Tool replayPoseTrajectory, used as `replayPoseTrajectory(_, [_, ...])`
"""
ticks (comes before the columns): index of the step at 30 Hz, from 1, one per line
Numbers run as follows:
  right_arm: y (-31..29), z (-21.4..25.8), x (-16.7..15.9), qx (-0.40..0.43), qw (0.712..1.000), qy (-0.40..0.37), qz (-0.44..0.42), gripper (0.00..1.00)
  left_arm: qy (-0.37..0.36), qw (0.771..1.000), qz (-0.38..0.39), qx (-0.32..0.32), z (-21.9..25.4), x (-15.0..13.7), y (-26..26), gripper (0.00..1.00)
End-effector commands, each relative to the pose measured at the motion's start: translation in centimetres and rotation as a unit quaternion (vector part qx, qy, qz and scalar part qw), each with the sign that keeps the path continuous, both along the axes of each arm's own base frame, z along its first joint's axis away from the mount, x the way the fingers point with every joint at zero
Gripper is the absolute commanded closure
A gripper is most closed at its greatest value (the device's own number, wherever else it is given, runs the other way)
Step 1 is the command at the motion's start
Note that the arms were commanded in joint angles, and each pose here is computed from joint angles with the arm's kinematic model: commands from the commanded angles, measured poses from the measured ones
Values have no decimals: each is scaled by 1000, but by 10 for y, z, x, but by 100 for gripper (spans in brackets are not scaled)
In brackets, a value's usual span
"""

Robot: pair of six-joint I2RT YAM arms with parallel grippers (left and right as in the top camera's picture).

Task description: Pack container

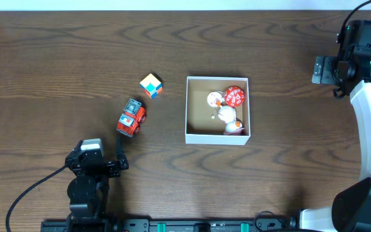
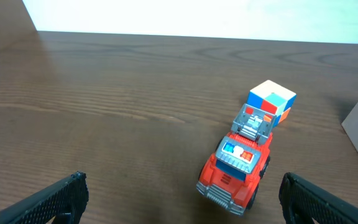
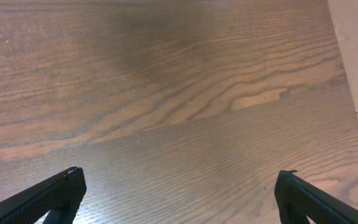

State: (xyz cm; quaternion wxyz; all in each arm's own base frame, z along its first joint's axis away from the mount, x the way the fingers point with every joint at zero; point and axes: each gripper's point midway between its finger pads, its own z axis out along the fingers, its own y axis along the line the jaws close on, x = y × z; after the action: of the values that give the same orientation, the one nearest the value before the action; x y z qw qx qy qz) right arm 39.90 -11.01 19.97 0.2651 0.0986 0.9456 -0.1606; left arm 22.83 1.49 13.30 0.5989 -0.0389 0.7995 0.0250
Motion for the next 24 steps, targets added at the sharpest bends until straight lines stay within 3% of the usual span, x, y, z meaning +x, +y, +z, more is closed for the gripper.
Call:
replayPoseTrajectory(1, [-2,5,1,2,1000,-8,-10,1,17,1000,-2,6,-12,-1,0,2])
replayPoseTrajectory(24, [-2,5,1,2,1000,-8,-10,1,-1,1000,-1,4,-4,1,0,2])
